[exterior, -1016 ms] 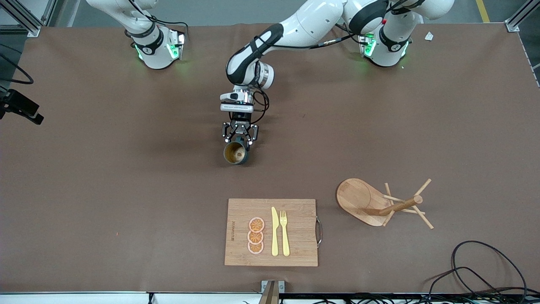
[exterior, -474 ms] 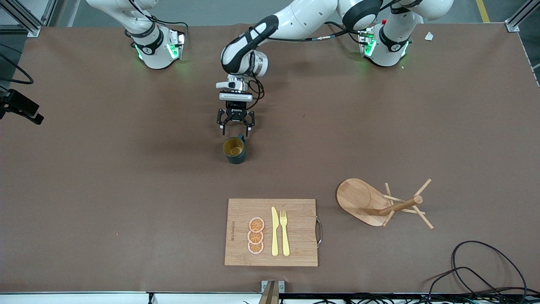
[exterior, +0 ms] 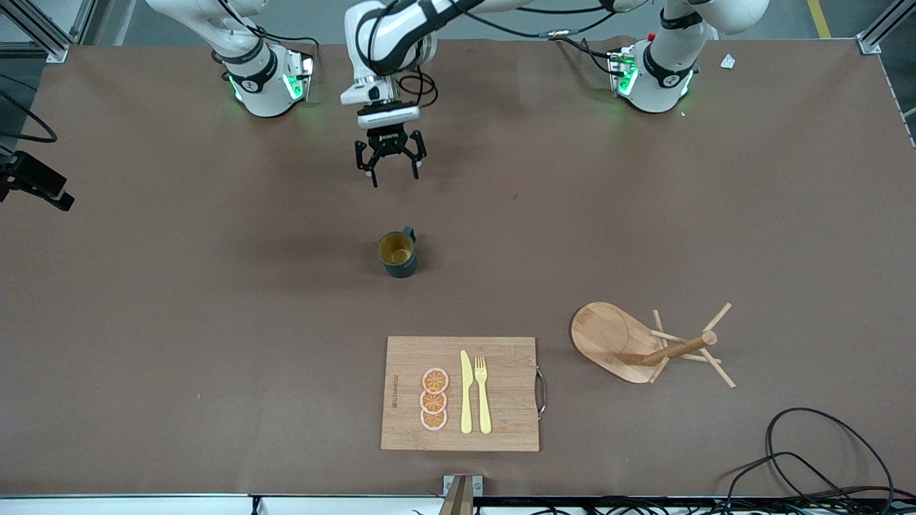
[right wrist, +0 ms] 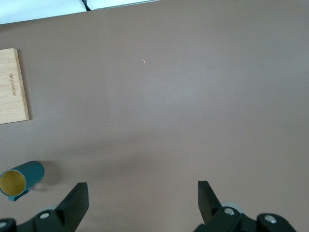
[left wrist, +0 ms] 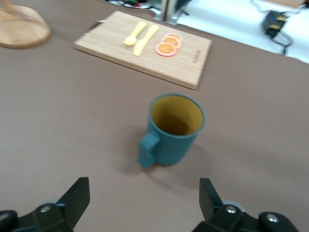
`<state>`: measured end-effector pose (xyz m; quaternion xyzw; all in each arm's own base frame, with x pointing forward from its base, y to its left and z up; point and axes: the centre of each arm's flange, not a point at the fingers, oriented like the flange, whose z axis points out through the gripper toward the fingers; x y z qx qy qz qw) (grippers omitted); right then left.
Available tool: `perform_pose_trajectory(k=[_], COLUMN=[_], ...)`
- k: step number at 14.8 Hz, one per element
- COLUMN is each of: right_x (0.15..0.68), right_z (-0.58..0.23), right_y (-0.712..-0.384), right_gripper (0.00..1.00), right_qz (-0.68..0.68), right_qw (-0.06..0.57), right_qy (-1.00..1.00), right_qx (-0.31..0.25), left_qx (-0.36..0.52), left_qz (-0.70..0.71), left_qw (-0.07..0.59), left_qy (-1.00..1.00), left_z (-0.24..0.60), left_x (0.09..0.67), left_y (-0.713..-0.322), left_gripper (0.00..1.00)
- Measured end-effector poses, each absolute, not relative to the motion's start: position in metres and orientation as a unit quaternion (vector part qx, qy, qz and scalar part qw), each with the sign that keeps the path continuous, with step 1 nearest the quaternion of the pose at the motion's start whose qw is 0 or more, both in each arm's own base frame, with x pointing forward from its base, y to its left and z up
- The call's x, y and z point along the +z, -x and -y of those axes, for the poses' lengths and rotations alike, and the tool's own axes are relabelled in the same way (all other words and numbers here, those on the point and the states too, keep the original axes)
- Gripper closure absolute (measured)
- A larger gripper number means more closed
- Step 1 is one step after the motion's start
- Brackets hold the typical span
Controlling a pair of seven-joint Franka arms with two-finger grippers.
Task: Transfer cup from left to right arm and place
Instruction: 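Open the left gripper and raise it back toward rest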
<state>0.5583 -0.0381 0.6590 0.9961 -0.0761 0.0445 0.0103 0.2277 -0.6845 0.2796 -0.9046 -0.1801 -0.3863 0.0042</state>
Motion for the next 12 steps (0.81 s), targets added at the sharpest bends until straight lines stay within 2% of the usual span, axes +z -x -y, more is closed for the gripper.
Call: perform_pose_trajectory(k=[3,8,12], right_x=[0.659,0.659,0.659], right_z=[0.038,0.038,0.037], right_y=[-0.558,-0.558,-0.558], right_gripper=[0.0,0.0,0.0], right_qz=[0.076,0.076,0.075], right_qw=[0.01,0.01,0.01], right_qy=[-0.996,-0.996,-0.996], right_qx=[0.044,0.044,0.045], left_qx=[-0.344,-0.245,-0.175], left_qz=[0.205,0.269,0.283], left_qw=[0.029,0.026,0.014], left_qy=[0.916,0.931,0.943], left_z=[0.664,0.568,0.467], left_x=[0.352,0.484,0.544], left_y=[-0.261,-0.39,-0.477], left_gripper=[0.0,0.0,0.0])
